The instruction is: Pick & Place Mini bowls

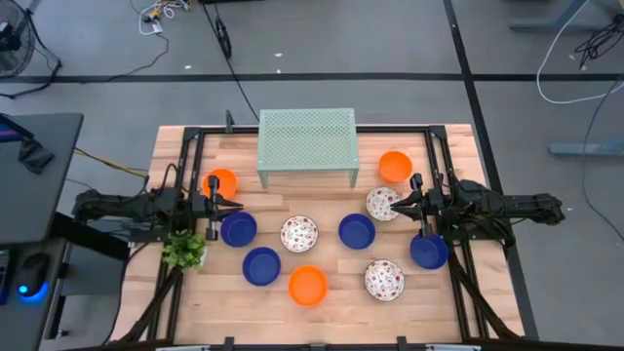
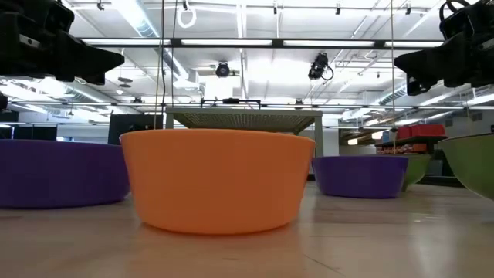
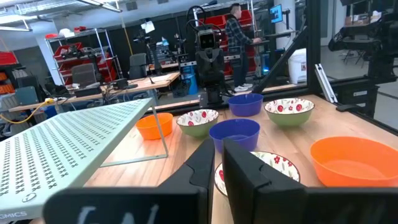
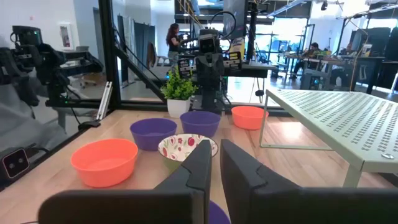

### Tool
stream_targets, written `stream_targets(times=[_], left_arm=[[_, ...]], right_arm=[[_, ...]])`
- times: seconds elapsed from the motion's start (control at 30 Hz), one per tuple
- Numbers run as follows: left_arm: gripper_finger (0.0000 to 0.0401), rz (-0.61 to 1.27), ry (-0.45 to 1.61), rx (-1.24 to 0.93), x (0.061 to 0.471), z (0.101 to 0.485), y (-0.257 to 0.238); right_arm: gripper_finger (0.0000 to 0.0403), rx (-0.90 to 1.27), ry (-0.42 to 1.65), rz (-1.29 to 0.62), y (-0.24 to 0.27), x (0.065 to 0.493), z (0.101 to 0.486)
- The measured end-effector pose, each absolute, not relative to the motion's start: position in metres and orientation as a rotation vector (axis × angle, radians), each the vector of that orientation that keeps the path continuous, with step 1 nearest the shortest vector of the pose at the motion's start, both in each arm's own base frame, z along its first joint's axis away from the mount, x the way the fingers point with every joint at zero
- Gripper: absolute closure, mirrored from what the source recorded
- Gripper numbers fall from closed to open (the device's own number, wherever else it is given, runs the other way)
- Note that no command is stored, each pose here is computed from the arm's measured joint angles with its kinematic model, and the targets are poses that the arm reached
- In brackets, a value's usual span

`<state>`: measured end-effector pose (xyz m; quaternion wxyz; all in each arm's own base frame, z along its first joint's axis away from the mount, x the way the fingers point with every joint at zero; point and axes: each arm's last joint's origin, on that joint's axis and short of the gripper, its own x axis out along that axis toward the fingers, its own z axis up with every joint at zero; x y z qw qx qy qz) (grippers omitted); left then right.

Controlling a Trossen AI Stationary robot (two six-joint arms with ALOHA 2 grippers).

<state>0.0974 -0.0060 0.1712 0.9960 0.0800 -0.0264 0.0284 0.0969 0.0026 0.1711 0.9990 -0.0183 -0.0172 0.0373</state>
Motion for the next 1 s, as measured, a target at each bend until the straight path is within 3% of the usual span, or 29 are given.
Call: stream_targets(times=[0.23,0.37,0.6,0.83,1.0], left_arm=[[0.0364,0.057,-0.054,0.160,0.097,0.171,-0.006],[0.0364,0.057,-0.054,0.160,0.097,0.171,-0.006],[0.0364,0.057,-0.053,0.160,0.097,0.171,-0.006],[0.0364,0.057,-0.054,0.160,0.097,0.171,-0.006],[0.0364,0.057,-0.053,0.160,0.097,0.171,-0.006]], right_arm=[[0.0363,-0.087,-0.106,0.046,0.002,0.097,0.178],[0.0363,0.118,-0.287,0.064,0.002,0.093,0.195],[0.0363,0.228,-0.501,0.124,0.003,0.088,0.216],[0.0363,0.316,-0.408,0.108,0.012,0.110,0.210],[0.0363,0.182,-0.371,0.106,0.019,0.124,0.210]])
